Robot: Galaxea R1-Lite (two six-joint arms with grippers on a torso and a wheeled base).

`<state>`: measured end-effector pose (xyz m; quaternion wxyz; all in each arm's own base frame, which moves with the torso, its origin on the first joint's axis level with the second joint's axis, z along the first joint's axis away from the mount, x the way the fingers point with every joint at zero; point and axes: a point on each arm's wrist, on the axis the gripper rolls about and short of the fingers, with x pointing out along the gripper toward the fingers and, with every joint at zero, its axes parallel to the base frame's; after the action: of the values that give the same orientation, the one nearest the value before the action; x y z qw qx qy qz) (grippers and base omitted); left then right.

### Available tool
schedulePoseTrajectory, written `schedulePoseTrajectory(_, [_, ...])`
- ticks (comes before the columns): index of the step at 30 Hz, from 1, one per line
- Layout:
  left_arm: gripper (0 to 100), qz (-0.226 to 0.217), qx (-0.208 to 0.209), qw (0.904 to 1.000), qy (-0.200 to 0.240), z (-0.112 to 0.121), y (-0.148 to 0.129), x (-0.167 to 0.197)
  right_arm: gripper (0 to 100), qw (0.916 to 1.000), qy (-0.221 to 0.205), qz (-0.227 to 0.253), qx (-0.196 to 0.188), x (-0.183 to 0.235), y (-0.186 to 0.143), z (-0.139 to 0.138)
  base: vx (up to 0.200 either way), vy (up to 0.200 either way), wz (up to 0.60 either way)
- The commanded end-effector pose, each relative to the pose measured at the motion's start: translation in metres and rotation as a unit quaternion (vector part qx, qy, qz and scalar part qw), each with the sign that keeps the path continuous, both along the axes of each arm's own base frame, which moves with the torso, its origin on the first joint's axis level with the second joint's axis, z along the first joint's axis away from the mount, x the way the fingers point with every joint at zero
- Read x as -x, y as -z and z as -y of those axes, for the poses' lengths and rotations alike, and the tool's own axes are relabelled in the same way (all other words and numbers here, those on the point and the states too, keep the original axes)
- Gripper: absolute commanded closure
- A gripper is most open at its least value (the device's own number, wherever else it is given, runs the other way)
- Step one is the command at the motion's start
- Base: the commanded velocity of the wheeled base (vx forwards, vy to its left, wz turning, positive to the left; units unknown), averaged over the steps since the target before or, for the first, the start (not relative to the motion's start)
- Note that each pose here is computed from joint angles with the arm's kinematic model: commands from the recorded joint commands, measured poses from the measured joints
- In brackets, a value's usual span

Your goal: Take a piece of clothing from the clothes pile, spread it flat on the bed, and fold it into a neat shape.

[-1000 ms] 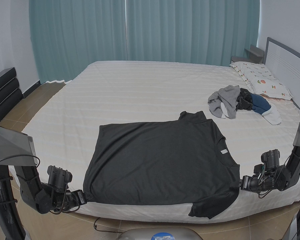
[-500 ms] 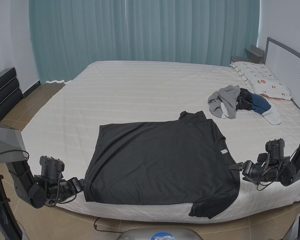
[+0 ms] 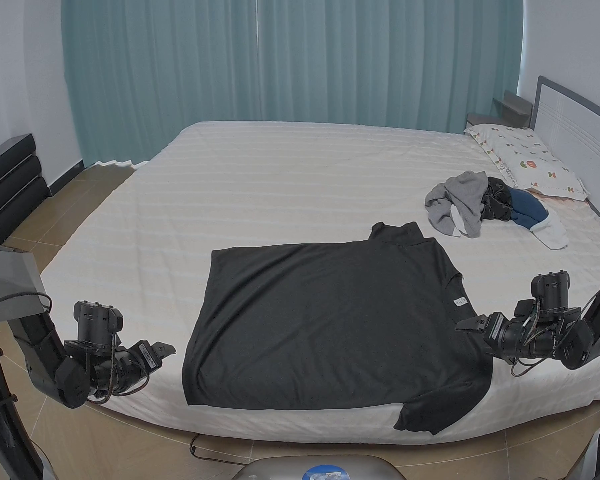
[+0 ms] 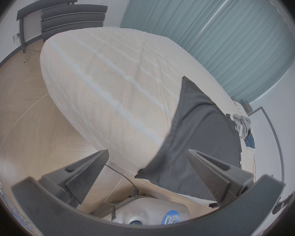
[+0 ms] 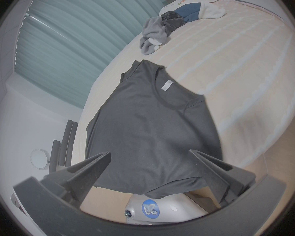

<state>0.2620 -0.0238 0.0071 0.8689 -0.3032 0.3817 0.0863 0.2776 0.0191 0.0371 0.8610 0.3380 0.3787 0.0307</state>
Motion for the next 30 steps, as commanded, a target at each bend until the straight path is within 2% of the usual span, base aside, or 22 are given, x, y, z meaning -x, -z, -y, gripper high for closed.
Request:
schedulePoseTrajectory(1, [0,0.005,0.001,1.0000,0.003,0.002,-0.002,0.000,0,1.0000,0.001,0.003,-0.001,-0.001,-0.001,0.000,0.000,0.000,0.00])
schedulePoseTrajectory(7, [0,0.006,0.003,0.9999,0.012,0.007,-0.003,0.001,0,0.9999,0.004,0.008,-0.009,-0.003,-0.004,-0.002,0.200,0.000,0.00])
schedulePoseTrajectory(16, [0,0.018,0.028,0.9994,0.004,0.016,-0.007,-0.006,0,0.9999,0.001,0.009,-0.009,-0.003,-0.005,-0.004,0.200,0.000,0.00])
schedulePoseTrajectory(21, [0,0.027,0.048,0.9985,-0.008,0.020,-0.011,-0.011,0,0.9999,0.001,0.008,-0.009,-0.003,-0.004,-0.004,0.000,0.000,0.00])
schedulePoseTrajectory(30, [0,0.016,0.064,0.9978,-0.009,0.028,-0.009,-0.006,0,0.9999,0.001,0.008,-0.009,-0.002,-0.004,-0.004,0.000,0.000,0.00])
